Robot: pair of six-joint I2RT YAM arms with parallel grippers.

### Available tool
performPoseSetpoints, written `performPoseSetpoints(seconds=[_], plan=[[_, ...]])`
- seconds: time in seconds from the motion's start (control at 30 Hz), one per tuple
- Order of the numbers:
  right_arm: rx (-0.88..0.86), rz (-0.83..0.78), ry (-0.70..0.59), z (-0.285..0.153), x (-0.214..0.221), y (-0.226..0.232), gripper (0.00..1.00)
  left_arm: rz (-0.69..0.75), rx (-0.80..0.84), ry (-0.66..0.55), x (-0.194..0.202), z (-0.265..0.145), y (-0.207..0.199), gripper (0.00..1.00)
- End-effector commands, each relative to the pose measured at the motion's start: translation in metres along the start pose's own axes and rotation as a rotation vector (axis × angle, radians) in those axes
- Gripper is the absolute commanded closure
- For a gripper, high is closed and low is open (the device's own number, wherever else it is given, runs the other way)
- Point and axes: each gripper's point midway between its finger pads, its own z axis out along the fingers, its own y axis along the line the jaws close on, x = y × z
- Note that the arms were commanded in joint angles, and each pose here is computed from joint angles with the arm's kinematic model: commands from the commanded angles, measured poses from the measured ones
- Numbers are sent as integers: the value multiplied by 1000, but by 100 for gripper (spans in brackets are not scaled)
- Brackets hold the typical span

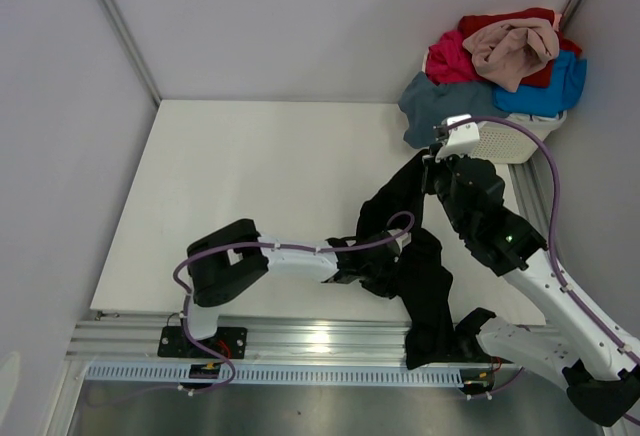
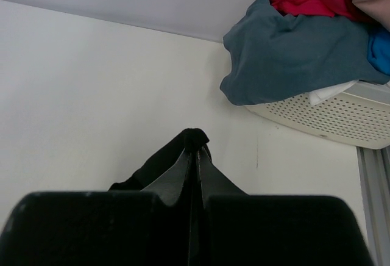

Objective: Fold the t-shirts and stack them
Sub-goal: Flatten out the tshirt

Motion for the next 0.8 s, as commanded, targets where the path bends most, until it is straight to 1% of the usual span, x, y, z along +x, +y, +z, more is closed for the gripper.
performPoseSetpoints(seconds=[0.0,0.03,0.07,0.2,0.27,0.33,0.37,0.4,0.43,0.47,0.5,0.53,0.57,0.6,0.63,0.67,0.73,0.77], plan=[[-16,43,-60,-6,-17,2,100,51,-276,158,51,9,73,85],[-18,44,-62,-6,-17,2,100,58,-281,170,52,9,74,94],[-19,45,-63,-6,-18,2,100,61,-280,169,50,10,73,99],[-20,47,-69,-7,-19,2,100,76,-297,177,49,9,76,99],[-9,48,-76,-7,-21,0,100,89,-311,164,44,-2,75,100],[9,41,-84,-6,-23,-4,100,114,-341,91,23,-24,72,99],[31,40,-89,-6,-25,-8,100,124,-379,85,21,-38,78,99],[45,40,-95,-6,-26,-11,100,138,-435,37,8,-52,84,99],[62,38,-106,-6,-29,-15,100,154,-440,-33,-11,-80,78,99],[77,41,-114,-5,-32,-19,100,157,-477,-68,-21,-100,83,99],[92,43,-124,-7,-35,-24,100,167,-531,-73,-26,-126,90,99],[122,44,-137,-6,-40,-33,100,177,-585,-115,-37,-150,98,99],[142,47,-145,-7,-42,-40,100,144,-595,-189,-53,-187,101,99],[161,50,-156,-8,-47,-46,100,118,-608,-247,-70,-216,102,99],[193,58,-172,-10,-51,-56,100,110,-674,-256,-68,-246,116,99],[209,59,-182,-12,-55,-62,100,56,-673,-367,-83,-290,122,99],[229,65,-205,-15,-61,-70,100,40,-700,-456,-92,-337,134,99],[243,67,-213,-16,-63,-75,100,-5,-746,-501,-96,-362,150,99]])
